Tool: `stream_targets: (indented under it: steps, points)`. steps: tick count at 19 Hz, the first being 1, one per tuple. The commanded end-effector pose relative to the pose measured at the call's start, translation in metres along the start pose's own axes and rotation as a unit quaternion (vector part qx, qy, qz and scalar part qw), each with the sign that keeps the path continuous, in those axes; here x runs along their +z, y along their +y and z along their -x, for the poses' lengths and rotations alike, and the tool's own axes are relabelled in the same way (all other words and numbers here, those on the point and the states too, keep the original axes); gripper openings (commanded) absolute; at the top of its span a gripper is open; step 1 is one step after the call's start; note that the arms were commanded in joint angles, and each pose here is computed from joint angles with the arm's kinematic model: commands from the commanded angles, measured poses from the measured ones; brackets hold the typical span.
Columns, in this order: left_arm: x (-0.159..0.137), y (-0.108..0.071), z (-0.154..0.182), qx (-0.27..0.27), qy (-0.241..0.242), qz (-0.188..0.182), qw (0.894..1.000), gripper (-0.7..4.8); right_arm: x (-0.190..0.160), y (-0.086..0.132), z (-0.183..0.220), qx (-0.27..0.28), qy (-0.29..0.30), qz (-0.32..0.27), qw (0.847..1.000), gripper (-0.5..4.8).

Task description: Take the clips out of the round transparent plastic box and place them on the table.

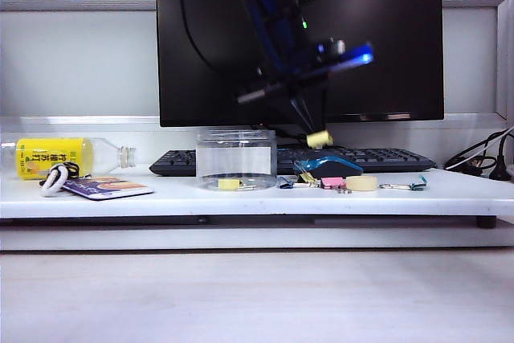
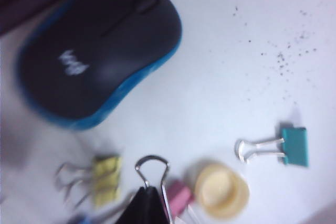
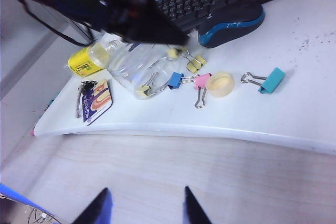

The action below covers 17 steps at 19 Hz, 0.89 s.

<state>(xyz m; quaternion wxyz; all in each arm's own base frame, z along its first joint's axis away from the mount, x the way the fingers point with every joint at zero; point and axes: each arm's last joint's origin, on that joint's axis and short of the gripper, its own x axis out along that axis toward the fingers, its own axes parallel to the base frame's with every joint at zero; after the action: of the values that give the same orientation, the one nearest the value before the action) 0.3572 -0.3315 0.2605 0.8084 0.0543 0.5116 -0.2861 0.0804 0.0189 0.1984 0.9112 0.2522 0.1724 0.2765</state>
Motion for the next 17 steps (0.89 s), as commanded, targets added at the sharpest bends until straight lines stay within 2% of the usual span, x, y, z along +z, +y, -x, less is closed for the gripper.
stream_targets:
  steps: [1, 12, 13, 15, 17]
  points:
    - [0.0014, -0.0012, -0.0127, -0.015, -0.005, -0.002, 1.0, -0.05, 0.0019, 0.0013, 0.0005, 0.002, -0.005, 0.007, 1.0, 1.76]
    - [0.0058, -0.0023, -0.0221, -0.025, -0.029, -0.005, 0.999, -0.01, 0.0018, 0.0012, 0.0004, 0.002, -0.005, 0.007, 1.0, 1.76]
    - [0.0059, -0.0023, -0.0221, -0.025, -0.03, -0.005, 0.999, 0.06, 0.0018, 0.0012, 0.0004, 0.002, -0.005, 0.007, 1.0, 1.76]
    - [0.0061, -0.0024, -0.0221, -0.026, -0.03, -0.005, 0.999, 0.67, 0.0019, 0.0013, 0.0005, 0.002, -0.005, 0.007, 1.0, 1.76]
    - [0.006, -0.0024, -0.0221, -0.026, -0.03, -0.005, 0.999, 0.67, 0.0019, 0.0013, 0.0005, 0.002, -0.005, 0.007, 1.0, 1.76]
